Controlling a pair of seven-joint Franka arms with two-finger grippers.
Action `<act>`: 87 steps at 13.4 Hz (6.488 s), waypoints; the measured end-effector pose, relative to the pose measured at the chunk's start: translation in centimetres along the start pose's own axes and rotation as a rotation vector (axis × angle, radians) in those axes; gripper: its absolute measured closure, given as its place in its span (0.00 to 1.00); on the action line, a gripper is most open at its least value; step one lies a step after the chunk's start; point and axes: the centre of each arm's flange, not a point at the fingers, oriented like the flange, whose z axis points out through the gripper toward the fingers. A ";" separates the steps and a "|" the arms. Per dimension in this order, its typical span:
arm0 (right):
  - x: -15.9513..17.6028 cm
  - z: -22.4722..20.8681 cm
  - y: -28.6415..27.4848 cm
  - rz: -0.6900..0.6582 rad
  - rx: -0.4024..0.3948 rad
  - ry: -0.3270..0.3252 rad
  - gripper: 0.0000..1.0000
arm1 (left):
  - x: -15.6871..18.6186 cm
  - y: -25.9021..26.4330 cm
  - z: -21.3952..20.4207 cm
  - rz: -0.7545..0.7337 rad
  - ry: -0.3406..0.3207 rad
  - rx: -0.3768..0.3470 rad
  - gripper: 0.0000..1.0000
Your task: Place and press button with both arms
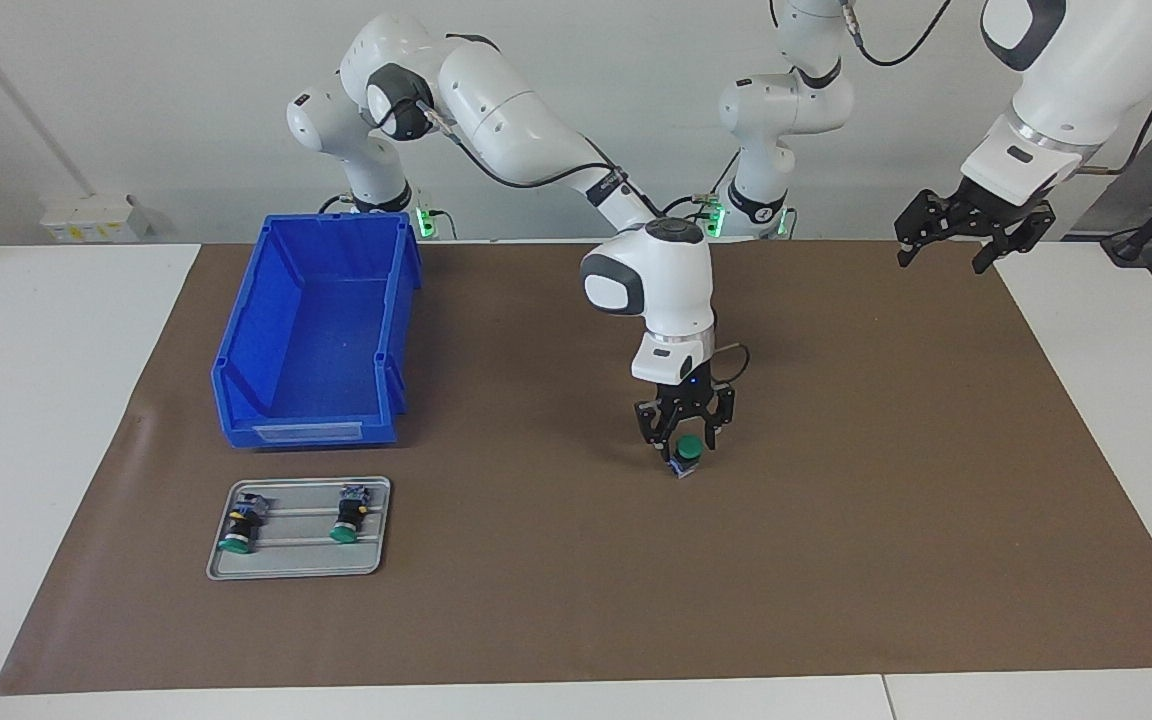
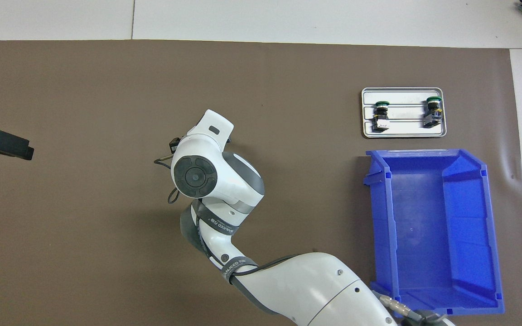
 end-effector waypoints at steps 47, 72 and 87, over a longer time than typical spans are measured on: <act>-22.0 -14.2 50.3 -0.006 -0.078 -0.158 0.59 | 0.0 0.0 0.0 -0.001 0.000 0.000 0.00; -1.3 -32.9 54.2 0.362 -0.085 -0.489 0.00 | 0.0 0.0 0.0 -0.001 0.000 0.000 0.00; -0.3 -34.2 54.6 0.324 -0.084 -0.445 0.00 | 0.0 0.0 0.0 -0.001 0.000 0.000 0.00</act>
